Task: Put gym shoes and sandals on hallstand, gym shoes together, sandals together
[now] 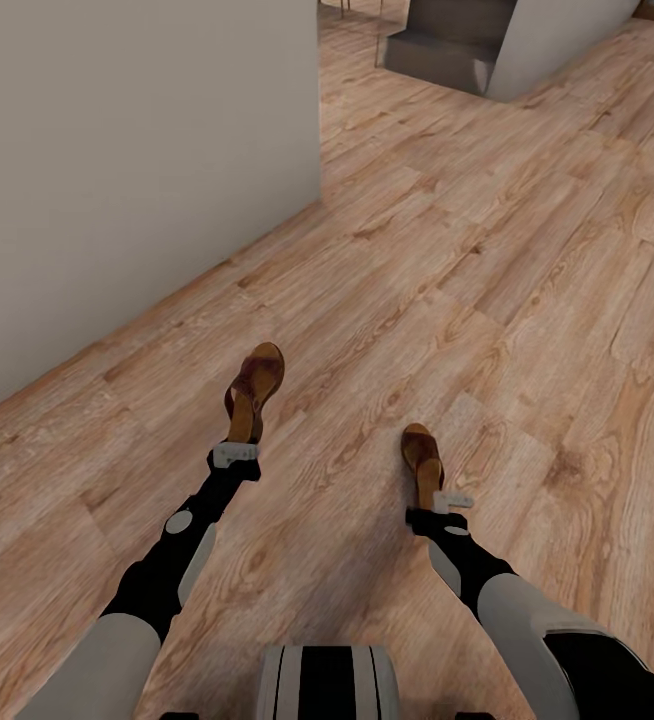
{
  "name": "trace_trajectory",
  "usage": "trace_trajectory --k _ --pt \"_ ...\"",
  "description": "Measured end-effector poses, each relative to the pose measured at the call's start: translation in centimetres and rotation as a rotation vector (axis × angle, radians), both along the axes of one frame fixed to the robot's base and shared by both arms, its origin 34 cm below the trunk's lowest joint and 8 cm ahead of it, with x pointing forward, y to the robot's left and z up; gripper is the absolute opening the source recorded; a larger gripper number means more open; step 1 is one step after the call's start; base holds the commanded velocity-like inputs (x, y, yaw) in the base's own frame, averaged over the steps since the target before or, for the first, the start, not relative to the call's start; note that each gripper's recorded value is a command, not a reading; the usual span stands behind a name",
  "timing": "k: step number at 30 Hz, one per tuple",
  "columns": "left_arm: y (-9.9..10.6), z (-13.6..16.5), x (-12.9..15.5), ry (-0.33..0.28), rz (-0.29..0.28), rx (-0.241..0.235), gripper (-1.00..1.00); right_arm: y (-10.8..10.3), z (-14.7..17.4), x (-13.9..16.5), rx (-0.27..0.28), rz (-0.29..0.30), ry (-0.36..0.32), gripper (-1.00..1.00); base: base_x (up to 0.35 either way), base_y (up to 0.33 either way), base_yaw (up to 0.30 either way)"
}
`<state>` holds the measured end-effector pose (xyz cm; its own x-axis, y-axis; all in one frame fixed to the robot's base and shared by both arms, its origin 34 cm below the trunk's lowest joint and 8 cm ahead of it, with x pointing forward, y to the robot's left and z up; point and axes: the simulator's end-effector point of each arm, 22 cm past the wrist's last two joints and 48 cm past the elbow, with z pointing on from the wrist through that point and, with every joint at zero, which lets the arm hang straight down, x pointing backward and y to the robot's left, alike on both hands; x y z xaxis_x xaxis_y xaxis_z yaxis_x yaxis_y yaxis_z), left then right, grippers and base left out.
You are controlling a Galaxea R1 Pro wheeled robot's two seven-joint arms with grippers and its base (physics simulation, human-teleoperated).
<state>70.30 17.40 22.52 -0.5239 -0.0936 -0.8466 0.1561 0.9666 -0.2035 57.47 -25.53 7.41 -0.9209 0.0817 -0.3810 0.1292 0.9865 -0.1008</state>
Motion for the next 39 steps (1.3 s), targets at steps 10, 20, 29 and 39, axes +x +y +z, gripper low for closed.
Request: trace_trajectory --k 10,20,29,39 --pt "0.0 -2.6 -1.2 0.041 0.000 0.000 -1.00 0.0 -2.1 -1.8 -0.001 0.000 0.041 1.00 0.000 0.000 -0.068" --pt "0.0 -2.7 -1.2 0.043 0.000 0.000 -1.00 0.0 -2.2 -1.9 -0.001 0.000 0.044 1.00 0.000 0.000 -0.011" --pt "-0.1 -2.7 -1.2 0.043 -0.001 0.000 -1.00 0.0 -2.2 -1.9 -0.001 0.000 0.044 1.00 0.027 0.000 0.000" --pt "-0.1 -2.7 -1.2 0.043 -0.001 0.000 -1.00 0.0 -2.2 -1.9 -0.001 0.000 0.044 1.00 0.024 0.004 0.000"
